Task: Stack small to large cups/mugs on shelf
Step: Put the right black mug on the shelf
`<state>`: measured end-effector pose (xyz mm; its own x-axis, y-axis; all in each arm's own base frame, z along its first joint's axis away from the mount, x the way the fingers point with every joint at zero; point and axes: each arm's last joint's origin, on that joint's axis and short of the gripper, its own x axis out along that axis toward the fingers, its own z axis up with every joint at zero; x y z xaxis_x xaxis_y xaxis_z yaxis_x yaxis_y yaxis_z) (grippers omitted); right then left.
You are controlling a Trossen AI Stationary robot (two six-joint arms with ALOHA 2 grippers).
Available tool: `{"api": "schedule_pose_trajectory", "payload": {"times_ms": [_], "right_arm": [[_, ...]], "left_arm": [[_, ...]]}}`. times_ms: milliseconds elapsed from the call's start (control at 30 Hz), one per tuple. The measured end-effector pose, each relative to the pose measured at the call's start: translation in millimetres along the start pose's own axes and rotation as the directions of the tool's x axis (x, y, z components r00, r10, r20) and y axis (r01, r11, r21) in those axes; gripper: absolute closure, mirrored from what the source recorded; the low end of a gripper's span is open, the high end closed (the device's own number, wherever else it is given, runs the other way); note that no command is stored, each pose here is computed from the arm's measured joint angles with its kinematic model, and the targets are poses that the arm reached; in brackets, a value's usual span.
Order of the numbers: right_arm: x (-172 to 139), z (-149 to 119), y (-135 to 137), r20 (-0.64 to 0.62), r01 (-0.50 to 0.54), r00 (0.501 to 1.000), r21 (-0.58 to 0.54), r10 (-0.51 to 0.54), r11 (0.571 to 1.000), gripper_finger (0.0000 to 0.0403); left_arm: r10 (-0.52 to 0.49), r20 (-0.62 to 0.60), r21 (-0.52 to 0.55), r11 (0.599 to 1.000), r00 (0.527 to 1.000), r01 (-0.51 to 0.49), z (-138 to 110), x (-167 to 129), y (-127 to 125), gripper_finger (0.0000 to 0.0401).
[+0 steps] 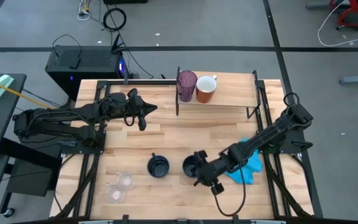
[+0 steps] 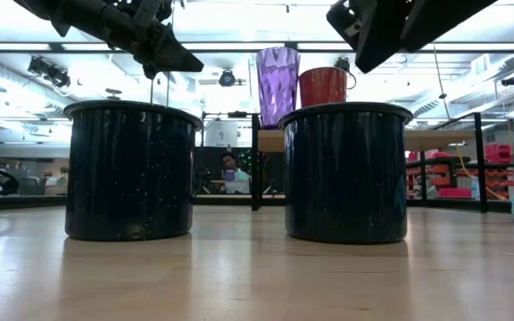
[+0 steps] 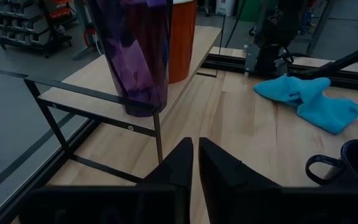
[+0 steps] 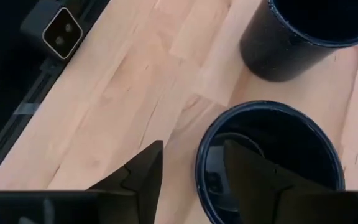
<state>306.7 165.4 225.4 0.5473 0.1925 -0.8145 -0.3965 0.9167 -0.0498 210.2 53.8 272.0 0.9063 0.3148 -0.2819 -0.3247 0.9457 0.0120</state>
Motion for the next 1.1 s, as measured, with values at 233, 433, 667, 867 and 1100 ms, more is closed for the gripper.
{"api": "schedule_pose_trajectory", "payload": {"times_ms": [233, 433, 667, 867, 1100], "right_arm": [[6, -6, 3, -0.029, 0.052, 0.998, -0.032, -0.053, 0.998, 0.0191], [13, -9, 3, -0.053, 0.055, 0.997, -0.035, -0.056, 0.998, 0.0182], [32, -17, 2, -0.125, 0.055, 0.99, -0.068, -0.063, 0.996, 0.0199], [33, -18, -6, -0.144, 0.068, 0.987, -0.053, -0.075, 0.996, 0.0228], [34, -21, -19, -0.176, 0.077, 0.981, -0.023, -0.08, 0.997, 0.0288]], "left_arm": [[0.0, 0.0, 0.0, 1.0, 1.0, 0.0, 0, 0, 0, 0.0372], [0.0, 0.001, 0.0, 1.0, 1.0, 0.0, 0, 0, 0, 0.0378], [0.0, 0.001, 0.0, 1.0, 1.0, 0.0, 0, 0, 0, 0.0368], [0.0, 0.001, 0.0, 1.0, 1.0, 0.0, 0, 0, 0, 0.0371], [0.0, 0.001, 0.0, 1.0, 1.0, 0.0, 0, 0, 0, 0.0377]]}}
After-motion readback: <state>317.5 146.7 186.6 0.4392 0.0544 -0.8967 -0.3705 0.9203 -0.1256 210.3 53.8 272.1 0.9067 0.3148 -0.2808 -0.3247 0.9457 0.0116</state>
